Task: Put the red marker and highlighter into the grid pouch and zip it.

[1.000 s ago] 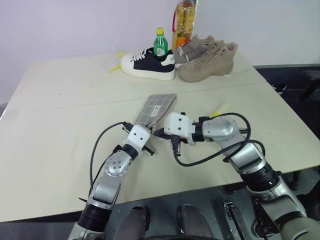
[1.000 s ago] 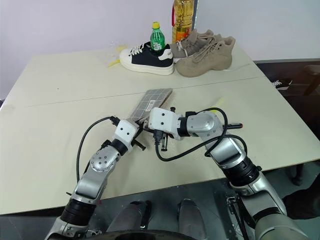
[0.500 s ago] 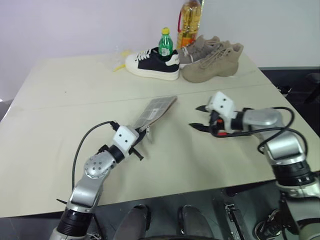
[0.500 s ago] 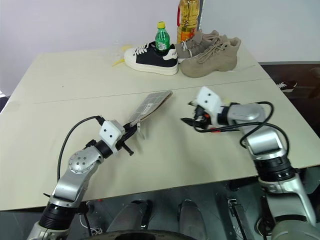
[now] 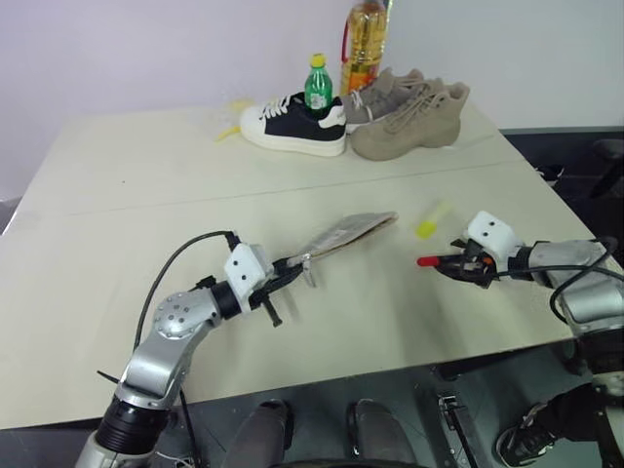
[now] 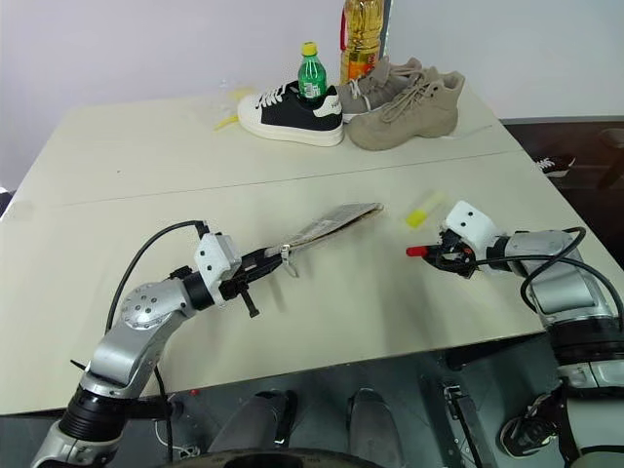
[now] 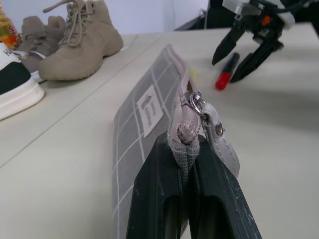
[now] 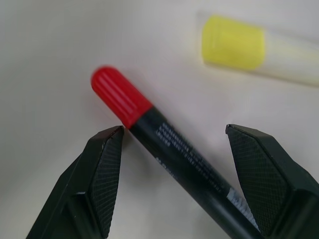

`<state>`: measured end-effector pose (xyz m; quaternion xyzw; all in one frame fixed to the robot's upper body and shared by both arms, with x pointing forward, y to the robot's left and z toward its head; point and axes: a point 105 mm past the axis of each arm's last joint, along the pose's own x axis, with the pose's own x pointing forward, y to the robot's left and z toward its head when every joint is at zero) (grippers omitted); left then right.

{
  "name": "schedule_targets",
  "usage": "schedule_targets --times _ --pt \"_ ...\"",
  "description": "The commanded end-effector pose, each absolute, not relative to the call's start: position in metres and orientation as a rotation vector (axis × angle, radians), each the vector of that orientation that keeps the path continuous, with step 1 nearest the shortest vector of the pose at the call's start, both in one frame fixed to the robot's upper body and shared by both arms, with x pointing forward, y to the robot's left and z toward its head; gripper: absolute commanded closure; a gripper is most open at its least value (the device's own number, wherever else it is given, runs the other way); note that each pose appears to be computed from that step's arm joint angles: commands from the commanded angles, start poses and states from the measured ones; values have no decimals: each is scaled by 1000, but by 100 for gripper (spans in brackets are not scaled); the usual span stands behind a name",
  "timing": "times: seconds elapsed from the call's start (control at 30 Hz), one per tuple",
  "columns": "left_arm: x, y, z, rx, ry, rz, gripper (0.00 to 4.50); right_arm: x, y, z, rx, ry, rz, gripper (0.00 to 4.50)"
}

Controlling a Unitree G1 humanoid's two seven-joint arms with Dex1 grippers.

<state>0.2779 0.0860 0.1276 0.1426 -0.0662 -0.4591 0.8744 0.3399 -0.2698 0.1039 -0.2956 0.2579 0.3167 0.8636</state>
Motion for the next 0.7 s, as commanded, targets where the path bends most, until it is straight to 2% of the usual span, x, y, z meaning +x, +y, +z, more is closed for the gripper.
schedule_targets --times 0.03,0.13,0.27,0.3,0.47,0.7 --pt "277 87 130 350 -172 -953 450 342 -279 103 -624 573 644 111" --pt "277 90 129 363 -172 -935 450 338 -282 99 -586 615 663 199" --pt "277 95 129 369 -183 -904 450 329 -278 95 -557 645 714 405" --pt "277 95 129 370 -185 -900 450 328 -275 96 -553 643 727 429" --pt "282 104 134 374 -215 -862 450 324 -258 104 -643 571 803 429" --pt "286 107 141 370 -256 -859 450 327 -211 153 -819 330 894 429"
